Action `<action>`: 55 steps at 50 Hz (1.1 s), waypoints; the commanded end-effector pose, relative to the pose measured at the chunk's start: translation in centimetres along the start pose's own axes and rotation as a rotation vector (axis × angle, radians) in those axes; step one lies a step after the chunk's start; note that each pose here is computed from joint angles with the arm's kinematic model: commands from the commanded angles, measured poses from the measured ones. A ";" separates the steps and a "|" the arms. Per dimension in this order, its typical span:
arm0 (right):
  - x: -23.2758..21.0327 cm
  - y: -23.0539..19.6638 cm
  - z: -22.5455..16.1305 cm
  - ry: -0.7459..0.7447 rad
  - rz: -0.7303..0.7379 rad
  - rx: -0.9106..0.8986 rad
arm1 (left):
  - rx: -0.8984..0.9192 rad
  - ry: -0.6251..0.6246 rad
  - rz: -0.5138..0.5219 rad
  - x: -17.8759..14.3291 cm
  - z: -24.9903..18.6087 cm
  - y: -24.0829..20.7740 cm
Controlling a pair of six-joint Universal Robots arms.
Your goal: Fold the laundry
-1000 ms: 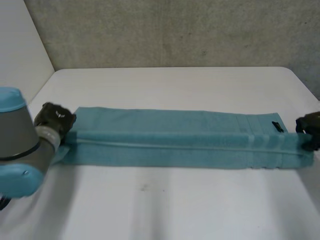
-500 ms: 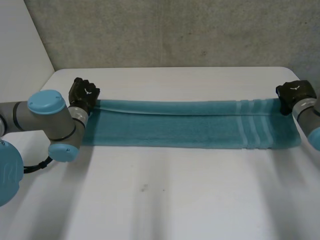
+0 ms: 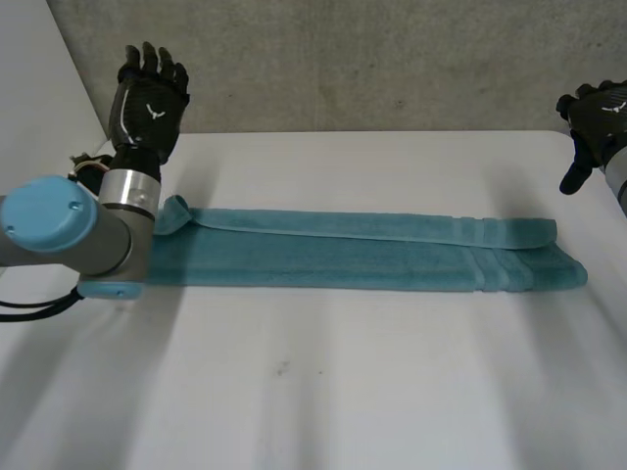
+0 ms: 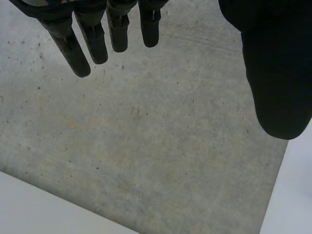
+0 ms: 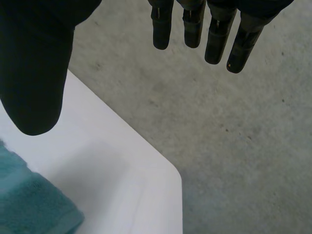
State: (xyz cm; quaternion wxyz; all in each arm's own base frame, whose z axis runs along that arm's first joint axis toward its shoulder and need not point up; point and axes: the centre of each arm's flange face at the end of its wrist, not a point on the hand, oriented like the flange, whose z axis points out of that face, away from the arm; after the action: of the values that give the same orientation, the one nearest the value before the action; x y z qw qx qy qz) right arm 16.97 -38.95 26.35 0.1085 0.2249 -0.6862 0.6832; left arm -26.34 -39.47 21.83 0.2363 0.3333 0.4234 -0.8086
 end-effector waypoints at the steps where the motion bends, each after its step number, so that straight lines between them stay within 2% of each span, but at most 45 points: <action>1: -1.2 0.1 -1.9 -0.150 0.009 -0.054 | -0.100 0.089 -0.037 -1.1 -2.2 0.5; 3: -1.4 0.7 -2.4 -0.215 0.030 -0.111 | -0.194 0.146 -0.083 -1.5 -3.2 1.8; 7: -1.0 1.6 -2.5 -0.244 0.049 -0.169 | -0.295 0.223 -0.161 -1.4 -4.2 2.8; 9: -1.7 3.4 -2.0 -0.298 0.072 -0.234 | -0.390 0.291 -0.245 -1.3 -4.9 3.8; 12: -2.1 4.3 -1.5 -0.324 0.081 -0.261 | -0.427 0.322 -0.284 -1.1 -4.9 4.3; 14: -2.4 5.8 -0.6 -0.345 0.101 -0.304 | -0.493 0.397 -0.342 -0.1 -5.3 5.5; 20: -3.0 8.8 1.7 -0.357 0.117 -0.358 | -0.543 0.473 -0.377 1.2 -5.2 6.9; 34: -4.2 11.7 4.3 -0.352 0.121 -0.396 | -0.527 0.461 -0.371 2.8 -3.4 8.9; 41: -4.0 12.5 5.4 -0.303 0.105 -0.405 | -0.518 0.452 -0.367 3.2 -2.8 9.4; 45: -2.7 11.5 6.5 -0.213 0.097 -0.371 | -0.509 0.439 -0.361 3.2 -2.3 9.6; 49: -2.0 10.8 7.4 -0.151 0.152 -0.294 | -0.484 0.398 -0.350 2.5 -1.0 9.6; 55: -1.0 8.7 7.1 -0.119 0.192 -0.232 | -0.515 0.324 -0.319 1.6 -0.4 9.9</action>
State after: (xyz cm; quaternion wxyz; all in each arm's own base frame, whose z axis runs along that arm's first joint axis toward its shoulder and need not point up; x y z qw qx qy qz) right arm 15.05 -46.22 15.86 0.0364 0.2043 -0.7989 0.5645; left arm -21.16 -43.99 14.55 0.0852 0.3373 0.6928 -0.6317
